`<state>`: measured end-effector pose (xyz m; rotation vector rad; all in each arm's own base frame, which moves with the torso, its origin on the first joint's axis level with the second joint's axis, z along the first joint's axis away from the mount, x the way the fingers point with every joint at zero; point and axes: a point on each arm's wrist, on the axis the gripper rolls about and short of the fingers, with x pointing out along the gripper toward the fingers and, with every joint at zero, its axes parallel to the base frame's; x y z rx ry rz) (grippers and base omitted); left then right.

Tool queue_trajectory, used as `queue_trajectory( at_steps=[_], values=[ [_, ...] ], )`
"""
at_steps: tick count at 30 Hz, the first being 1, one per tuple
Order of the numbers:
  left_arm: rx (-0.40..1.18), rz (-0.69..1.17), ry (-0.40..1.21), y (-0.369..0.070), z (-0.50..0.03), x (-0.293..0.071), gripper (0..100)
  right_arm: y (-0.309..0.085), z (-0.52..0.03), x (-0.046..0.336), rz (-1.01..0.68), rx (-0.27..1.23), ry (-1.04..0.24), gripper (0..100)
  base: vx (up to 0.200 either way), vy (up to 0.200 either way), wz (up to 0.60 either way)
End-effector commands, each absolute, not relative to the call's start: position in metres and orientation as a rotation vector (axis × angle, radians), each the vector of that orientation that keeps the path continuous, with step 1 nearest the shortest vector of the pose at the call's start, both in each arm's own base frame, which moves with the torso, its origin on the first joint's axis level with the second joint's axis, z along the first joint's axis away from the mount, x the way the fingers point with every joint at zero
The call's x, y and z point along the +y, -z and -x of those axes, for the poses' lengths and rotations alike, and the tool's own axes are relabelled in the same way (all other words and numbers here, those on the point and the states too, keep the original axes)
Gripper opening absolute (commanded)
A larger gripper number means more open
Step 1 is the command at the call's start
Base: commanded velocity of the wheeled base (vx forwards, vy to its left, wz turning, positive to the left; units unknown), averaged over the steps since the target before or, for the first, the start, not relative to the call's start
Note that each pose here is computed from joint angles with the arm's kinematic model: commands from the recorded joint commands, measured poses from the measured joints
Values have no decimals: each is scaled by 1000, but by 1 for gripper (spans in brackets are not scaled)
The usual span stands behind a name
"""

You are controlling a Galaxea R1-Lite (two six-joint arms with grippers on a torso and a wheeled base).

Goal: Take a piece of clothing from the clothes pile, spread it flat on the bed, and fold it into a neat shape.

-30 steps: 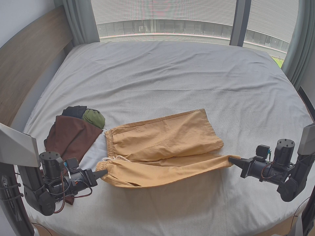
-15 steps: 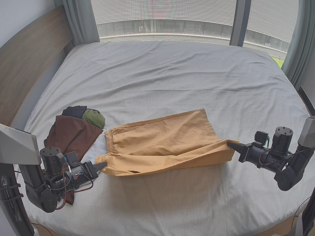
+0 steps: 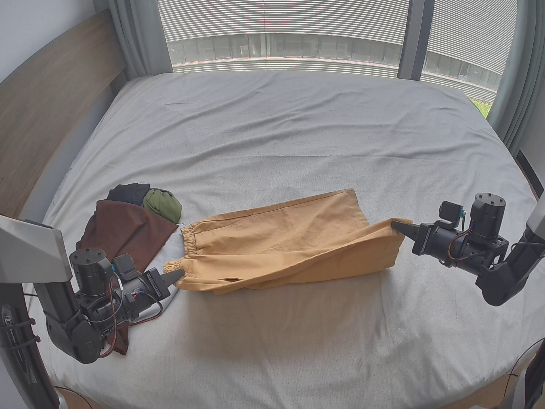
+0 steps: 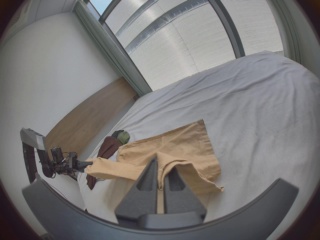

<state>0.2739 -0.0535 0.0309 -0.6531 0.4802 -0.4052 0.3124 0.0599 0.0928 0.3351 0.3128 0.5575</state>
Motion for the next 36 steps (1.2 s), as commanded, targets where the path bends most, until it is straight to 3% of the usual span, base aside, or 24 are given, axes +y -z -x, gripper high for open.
queue_trajectory(
  at_steps=[1,22,36],
  values=[
    [456,680,412,-37,-277,-55,0,-109,-324,60,-330,274,-560,0,0,0,0],
    [362,769,381,-44,-308,-67,0,-143,-369,60,-333,272,-540,0,0,0,0],
    [335,808,340,-39,-322,-70,0,-135,-398,64,-335,290,-539,0,0,0,0]
  ],
)
